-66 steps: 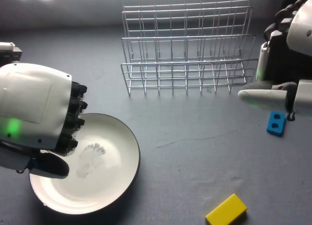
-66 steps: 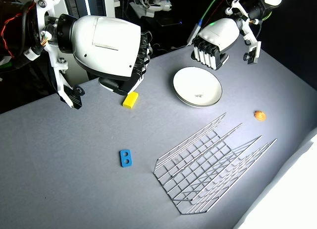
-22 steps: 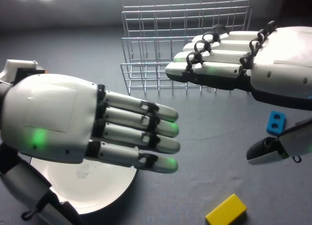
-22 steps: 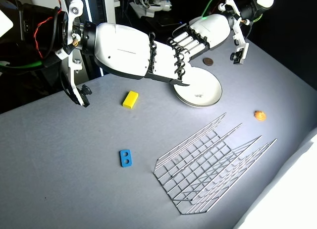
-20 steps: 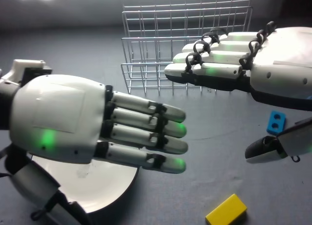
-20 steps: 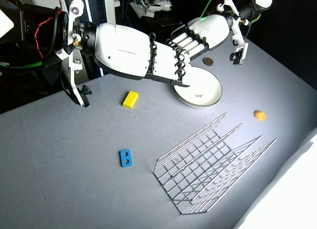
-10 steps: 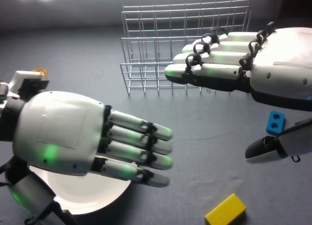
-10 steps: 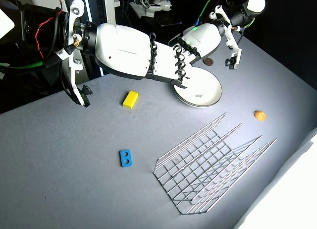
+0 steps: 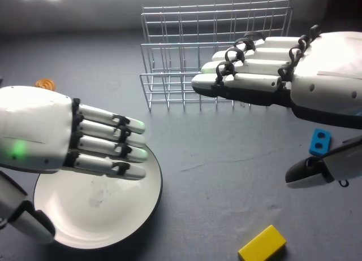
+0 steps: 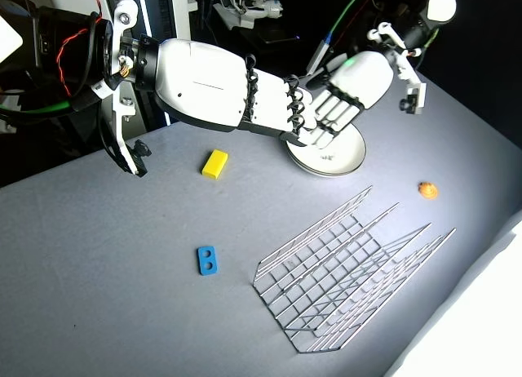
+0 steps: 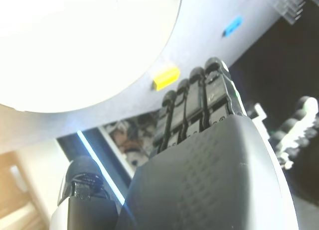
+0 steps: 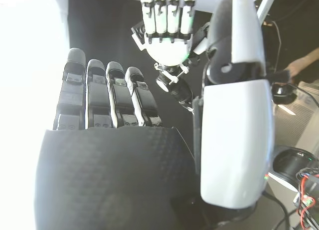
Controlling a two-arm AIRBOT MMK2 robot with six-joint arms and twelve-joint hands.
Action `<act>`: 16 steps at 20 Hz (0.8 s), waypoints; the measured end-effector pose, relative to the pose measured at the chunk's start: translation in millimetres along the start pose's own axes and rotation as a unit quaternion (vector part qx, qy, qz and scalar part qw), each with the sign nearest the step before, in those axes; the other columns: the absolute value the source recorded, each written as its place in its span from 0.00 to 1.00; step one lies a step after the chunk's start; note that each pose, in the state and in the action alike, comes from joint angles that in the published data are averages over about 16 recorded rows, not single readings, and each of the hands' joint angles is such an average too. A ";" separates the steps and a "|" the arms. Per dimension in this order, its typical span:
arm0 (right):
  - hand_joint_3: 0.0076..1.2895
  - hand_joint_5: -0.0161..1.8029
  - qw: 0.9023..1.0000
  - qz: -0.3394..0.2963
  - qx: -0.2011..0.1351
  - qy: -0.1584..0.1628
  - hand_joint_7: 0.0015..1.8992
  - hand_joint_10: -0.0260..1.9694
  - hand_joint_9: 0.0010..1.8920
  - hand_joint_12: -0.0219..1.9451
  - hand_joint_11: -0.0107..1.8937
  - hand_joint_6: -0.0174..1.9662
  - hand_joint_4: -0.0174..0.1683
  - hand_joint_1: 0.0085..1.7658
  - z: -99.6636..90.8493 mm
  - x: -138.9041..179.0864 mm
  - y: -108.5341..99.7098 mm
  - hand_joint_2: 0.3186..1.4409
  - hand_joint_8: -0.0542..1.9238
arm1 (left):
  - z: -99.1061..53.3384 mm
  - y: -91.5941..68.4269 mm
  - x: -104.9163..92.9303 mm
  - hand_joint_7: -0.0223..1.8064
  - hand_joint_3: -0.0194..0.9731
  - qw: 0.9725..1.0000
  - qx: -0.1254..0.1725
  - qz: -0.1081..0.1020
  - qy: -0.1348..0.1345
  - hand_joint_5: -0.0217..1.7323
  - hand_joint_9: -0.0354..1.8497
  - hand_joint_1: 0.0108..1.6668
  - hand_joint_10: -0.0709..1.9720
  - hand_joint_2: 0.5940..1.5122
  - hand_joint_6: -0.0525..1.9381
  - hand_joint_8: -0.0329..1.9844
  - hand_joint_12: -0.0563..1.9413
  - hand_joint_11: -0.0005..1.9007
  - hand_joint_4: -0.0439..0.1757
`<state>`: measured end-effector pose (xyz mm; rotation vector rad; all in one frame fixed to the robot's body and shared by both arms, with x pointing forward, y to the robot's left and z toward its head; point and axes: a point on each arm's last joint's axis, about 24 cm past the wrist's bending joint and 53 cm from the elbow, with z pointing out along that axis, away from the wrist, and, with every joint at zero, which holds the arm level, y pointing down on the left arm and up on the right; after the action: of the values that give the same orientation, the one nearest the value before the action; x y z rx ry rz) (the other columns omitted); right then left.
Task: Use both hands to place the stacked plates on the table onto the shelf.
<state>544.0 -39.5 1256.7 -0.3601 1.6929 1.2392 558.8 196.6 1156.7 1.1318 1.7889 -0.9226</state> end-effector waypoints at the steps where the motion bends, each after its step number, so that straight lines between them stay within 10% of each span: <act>1: 0.01 0.02 1.000 0.000 0.000 0.000 0.01 0.02 0.01 0.13 0.01 0.02 0.10 0.63 0.0 0.0 0.0 0.49 0.03 | -4.3 4.1 1.9 0.02 0.03 1.000 -0.006 -0.002 0.003 0.02 0.03 0.01 0.04 0.55 0.03 0.01 0.02 0.01 0.20; 16: 0.01 0.02 1.000 0.000 0.001 0.002 0.01 0.02 0.01 0.05 0.01 0.02 0.10 0.63 -0.2 1.3 -0.8 0.50 0.03 | -53.5 46.4 38.0 0.02 0.03 0.995 -0.077 -0.019 0.066 0.02 0.03 0.01 0.04 0.55 0.03 0.01 0.02 0.01 0.20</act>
<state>543.8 -39.6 1255.2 -0.3617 1.6967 1.2369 578.6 271.9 1137.0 1.0858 1.9587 -0.7313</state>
